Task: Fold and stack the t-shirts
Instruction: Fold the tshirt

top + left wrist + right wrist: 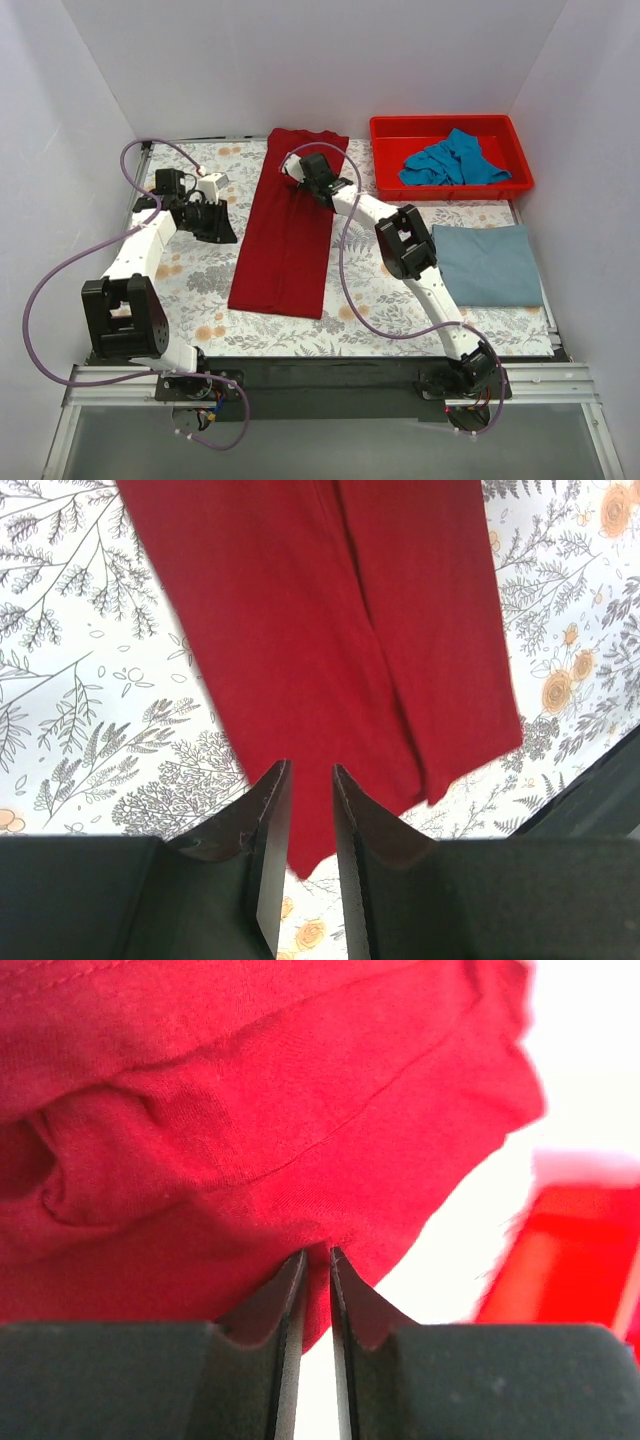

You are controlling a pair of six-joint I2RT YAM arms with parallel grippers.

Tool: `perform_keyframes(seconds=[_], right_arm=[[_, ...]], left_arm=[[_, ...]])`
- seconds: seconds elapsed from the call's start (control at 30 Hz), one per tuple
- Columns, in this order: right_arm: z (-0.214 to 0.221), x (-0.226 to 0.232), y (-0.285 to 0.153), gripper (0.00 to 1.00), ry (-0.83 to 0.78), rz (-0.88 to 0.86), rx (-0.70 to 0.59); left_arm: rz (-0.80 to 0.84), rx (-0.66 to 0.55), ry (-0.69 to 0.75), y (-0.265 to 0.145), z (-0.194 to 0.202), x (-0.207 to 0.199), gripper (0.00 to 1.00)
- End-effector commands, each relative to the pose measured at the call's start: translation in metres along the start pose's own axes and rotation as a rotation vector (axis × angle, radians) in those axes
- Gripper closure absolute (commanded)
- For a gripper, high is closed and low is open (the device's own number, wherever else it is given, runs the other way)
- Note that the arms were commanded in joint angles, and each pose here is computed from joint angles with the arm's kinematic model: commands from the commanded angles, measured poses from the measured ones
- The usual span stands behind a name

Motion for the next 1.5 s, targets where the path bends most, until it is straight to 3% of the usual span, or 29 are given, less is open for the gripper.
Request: perform_keyframes(seconds=[0.0,0.2,0.3,0.33,0.6,0.77,0.83,0.87,1.07,1.2,1.3,1.33,1.47], right_arm=[[-0.007,-0.046,0.023,0.78,-0.131,0.24,-0.062],[-0.033,-0.107,-0.024,0.71,-0.125,0.324,-0.15],[-0.033,-0.114,-0.059,0.62,-0.112,0.292,-0.178],[-0.042,-0.128,-0.082,0.54,-0.101,0.301,-0.215],[-0.016,-0.117,-0.139,0.38,0.006,0.143,-0.138],[-0.004,-0.088,-0.178,0.2,0.114,-0.091,-0.133],[0.003,-0.079,-0.187,0.05,0.148,-0.15,-0.126],[-0.002,-0.081,-0.2,0.02,0.181,-0.177,-0.161],[0.012,-0.073,-0.25,0.02,0.237,-0.302,-0.223],[0.012,-0.071,-0.286,0.02,0.249,-0.348,-0.303],[0.006,-0.065,-0.315,0.02,0.226,-0.391,-0.407],[0.004,-0.063,-0.322,0.02,0.204,-0.403,-0.441],[-0.01,-0.057,-0.374,0.02,0.048,-0.426,-0.713]], left_arm=[[0.046,-0.026,0.073,-0.005,-0.005,-0.008,0.78],[0.022,-0.027,0.218,0.007,0.001,-0.001,0.75],[0.023,0.042,0.271,0.029,0.016,-0.005,0.75],[0.023,0.05,0.291,0.034,0.018,-0.007,0.75],[-0.073,0.189,0.402,0.079,0.07,-0.009,0.77],[-0.099,0.34,0.436,0.096,0.107,-0.006,0.81],[-0.086,0.4,0.476,0.1,0.125,-0.017,0.82],[-0.072,0.436,0.483,0.102,0.135,-0.02,0.82],[0.003,0.559,0.548,0.099,0.178,-0.057,0.87],[0.047,0.515,0.561,0.088,0.173,-0.075,0.86],[0.103,0.321,0.61,0.066,0.137,-0.097,0.78],[0.137,0.207,0.656,0.048,0.118,-0.111,0.75],[0.223,-0.121,0.804,-0.011,0.071,-0.155,0.2]])
Point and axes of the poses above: each gripper's point midway between its finger pads, its own y axis out along the fingers, its own x axis along the line the jaws close on, z = x × y, the point moved 2 cm from there along -y, back along the fingers, and after that the axes turned 6 degrees about -y, right-handed, at the moved point
